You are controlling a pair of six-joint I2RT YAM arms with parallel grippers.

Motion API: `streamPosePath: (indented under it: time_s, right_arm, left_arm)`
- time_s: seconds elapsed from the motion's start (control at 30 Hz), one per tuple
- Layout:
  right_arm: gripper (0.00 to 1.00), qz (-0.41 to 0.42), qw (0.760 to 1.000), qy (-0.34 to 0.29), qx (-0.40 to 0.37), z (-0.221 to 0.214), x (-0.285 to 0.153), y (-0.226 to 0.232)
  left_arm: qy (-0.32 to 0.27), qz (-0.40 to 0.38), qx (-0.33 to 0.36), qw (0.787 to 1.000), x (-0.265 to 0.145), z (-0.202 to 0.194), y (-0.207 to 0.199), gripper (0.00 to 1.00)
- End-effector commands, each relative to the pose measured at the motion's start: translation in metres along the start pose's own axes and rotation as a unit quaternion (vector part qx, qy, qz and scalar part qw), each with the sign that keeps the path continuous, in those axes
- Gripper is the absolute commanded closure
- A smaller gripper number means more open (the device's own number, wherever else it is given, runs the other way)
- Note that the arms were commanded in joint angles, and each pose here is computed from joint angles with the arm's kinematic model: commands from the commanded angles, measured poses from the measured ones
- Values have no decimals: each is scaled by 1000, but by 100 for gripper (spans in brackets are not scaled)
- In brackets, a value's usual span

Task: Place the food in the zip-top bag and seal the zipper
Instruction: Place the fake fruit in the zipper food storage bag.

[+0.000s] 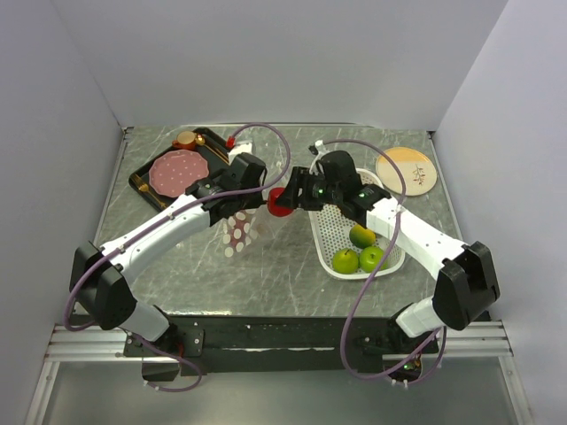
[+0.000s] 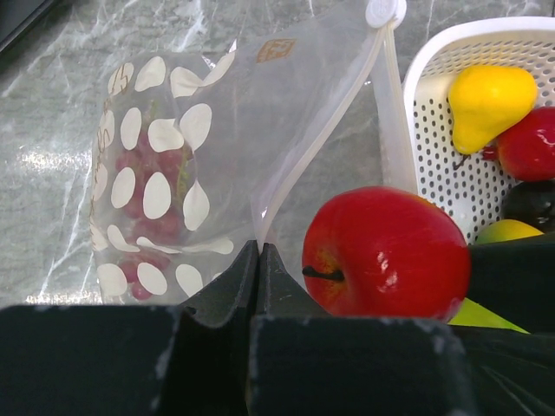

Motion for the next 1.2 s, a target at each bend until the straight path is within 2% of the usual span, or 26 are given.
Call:
streamPosePath:
  time_s: [0.0, 0.1, 0.13, 0.2, 0.23, 0.3, 0.47, 0.63, 0.77, 0.83, 0.97, 1.17]
  right_arm:
    - [42, 33, 999, -23, -26, 14, -6, 22]
    - [37, 25, 999, -30, -31, 17, -9, 22]
    - [32, 24, 999, -31, -31, 18, -9, 23]
    - [28, 29, 999, -29, -30, 17, -9, 24]
    - [21, 30, 999, -29, -29, 17, -9, 24]
    - [13, 25, 999, -32, -27, 18, -10, 23]
    - [13, 10, 999, -44, -30, 17, -15, 21]
    - [13, -37, 992, -116, -14, 26, -36, 11]
    - [12, -127, 980, -152, 21, 37, -48, -22]
    - [12, -185, 966, -175, 40, 47, -53, -48]
    - [10, -247, 951, -180, 50, 52, -57, -85]
    - [10, -286, 944, -155, 45, 63, -38, -111]
  left_arm:
    - [-34, -8, -15, 999, -13, 13, 2, 99]
    - [-37, -11, -16, 999, -14, 13, 2, 99]
    - [-40, -12, -16, 999, -15, 14, 2, 99]
    - [-40, -13, -16, 999, -15, 14, 2, 99]
    - [-39, -12, -16, 999, -15, 13, 3, 99]
    - [-38, -11, -17, 999, -16, 14, 3, 99]
    - [-42, -11, -20, 999, -18, 15, 4, 99]
    - [-41, -9, -16, 999, -18, 15, 4, 99]
    - [-37, -10, -16, 999, -15, 13, 4, 99]
    - [-36, -13, -17, 999, -14, 13, 2, 99]
    - [-31, -23, -17, 999, -10, 10, -1, 99]
    - [-24, -25, -10, 999, -6, 9, -2, 99]
Point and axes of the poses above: each gripper's point midway between its finger pads, its own x axis out along the fingers, its own y axis along the line the jaws close on, z = x × y, the point moved 9 cm from there along -x, back along the fingers, and after that the axes turned 12 degrees about x, right-handed, at the moved point
